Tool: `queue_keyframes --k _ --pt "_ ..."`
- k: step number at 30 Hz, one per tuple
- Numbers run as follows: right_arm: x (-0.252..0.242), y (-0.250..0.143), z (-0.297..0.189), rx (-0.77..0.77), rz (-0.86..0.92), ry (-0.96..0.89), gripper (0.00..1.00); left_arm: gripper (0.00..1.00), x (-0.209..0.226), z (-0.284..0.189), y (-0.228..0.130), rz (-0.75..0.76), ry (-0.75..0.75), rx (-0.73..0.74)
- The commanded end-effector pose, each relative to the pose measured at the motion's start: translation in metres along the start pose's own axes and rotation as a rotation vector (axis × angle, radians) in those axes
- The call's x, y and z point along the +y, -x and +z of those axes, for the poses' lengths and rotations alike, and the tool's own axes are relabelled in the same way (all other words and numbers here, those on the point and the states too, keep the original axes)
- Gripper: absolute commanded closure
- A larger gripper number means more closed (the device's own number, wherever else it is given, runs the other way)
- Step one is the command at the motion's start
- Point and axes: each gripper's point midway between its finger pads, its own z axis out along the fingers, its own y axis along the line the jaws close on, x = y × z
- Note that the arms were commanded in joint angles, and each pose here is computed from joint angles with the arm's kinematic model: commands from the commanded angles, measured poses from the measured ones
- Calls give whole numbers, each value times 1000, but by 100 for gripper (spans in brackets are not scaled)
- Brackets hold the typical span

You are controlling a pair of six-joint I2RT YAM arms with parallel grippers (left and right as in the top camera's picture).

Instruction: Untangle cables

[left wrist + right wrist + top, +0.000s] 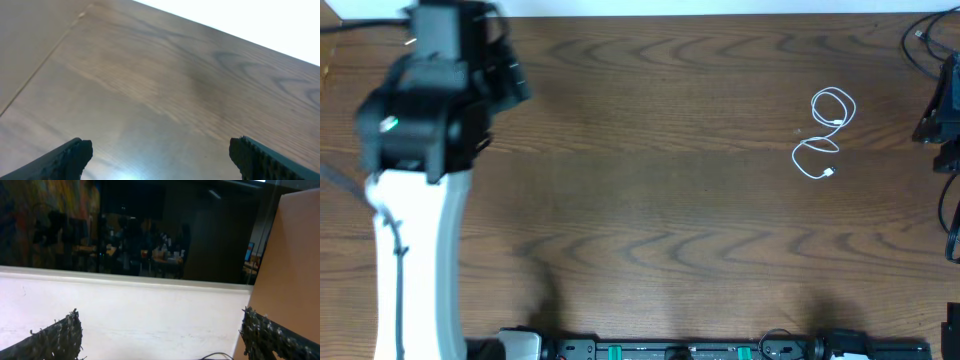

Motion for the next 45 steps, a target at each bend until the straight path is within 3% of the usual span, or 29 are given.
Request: queue_keyframes --k 1,12,27,32,45 --pt "2 1 -2 -4 -12 10 1 5 32 -24 3 -59 32 -45" --pt "-1 18 -24 -59 -10 3 1 5 79 -109 -20 -141 -13 -208" --pt "-10 30 -76 -94 -166 -34 1 5 128 -175 -95 -222 -90 -411" --pt "7 37 -106 -139 -176 64 1 5 135 -178 -114 -224 -91 -413" --pt "13 59 -227 -351 -186 78 1 5 142 -165 -150 -163 -37 -266"
